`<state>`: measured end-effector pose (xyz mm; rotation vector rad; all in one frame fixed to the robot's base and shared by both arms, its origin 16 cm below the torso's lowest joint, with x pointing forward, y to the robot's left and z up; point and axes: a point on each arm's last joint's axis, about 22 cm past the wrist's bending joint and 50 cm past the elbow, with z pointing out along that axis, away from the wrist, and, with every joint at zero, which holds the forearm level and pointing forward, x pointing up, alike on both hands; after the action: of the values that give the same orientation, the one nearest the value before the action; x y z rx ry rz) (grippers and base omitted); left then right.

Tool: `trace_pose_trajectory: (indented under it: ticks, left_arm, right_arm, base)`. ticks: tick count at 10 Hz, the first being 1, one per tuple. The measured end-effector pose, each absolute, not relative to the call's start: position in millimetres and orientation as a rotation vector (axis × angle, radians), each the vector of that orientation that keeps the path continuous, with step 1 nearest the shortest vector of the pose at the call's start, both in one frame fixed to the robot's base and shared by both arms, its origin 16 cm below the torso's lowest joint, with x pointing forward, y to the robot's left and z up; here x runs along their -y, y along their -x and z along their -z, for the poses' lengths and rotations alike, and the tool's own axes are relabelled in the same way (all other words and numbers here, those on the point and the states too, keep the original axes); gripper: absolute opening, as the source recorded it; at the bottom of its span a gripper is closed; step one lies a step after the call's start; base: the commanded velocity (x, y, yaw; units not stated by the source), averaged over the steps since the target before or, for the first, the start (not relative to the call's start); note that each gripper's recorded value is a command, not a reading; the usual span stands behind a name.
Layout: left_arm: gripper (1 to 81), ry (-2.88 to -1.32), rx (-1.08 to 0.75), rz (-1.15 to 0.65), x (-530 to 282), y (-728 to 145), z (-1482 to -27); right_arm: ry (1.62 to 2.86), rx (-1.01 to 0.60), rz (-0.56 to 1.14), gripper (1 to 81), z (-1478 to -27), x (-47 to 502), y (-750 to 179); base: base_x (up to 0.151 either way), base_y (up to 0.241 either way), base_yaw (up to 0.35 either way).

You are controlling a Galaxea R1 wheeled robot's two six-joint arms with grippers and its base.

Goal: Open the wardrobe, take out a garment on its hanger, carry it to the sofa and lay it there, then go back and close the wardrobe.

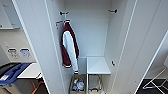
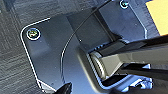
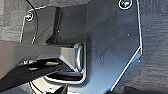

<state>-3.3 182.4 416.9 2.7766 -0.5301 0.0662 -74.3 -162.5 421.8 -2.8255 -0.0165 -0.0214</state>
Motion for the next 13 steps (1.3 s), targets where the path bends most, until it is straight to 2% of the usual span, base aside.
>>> trace_pose_trajectory:
  ticks: [2, 5, 7, 9, 13]
  left_arm:
    - [81.1, -2.778, 0.521, -0.057, -183, 9, -417]
    - [81.1, -2.820, 0.310, -0.028, -192, 7, -416]
    - [81.1, -2.839, 0.221, 0.041, -200, 41, -417]
    - [81.1, -2.874, 0.273, 0.088, -203, 65, -416]
    - [81.1, -2.870, 0.530, 0.109, -203, 59, -413]
  right_arm:
    - [2.826, 0.015, -0.001, 81.1, -423, 163, 87]
    - [2.825, 0.014, 0.002, 81.1, -423, 162, 87]
    - [2.819, 0.014, 0.007, 81.1, -423, 158, 82]
    - [2.808, 0.013, 0.013, 81.1, -424, 152, 79]
    - [2.783, 0.006, 0.024, 81.1, -426, 135, 72]
  base:
    - [0.000, 0.000, 0.000]
    - [0.000, 0.000, 0.000]
    - [0.000, 0.000, 0.000]
    - [0.000, 0.000, 0.000]
    - [0.000, 0.000, 0.000]
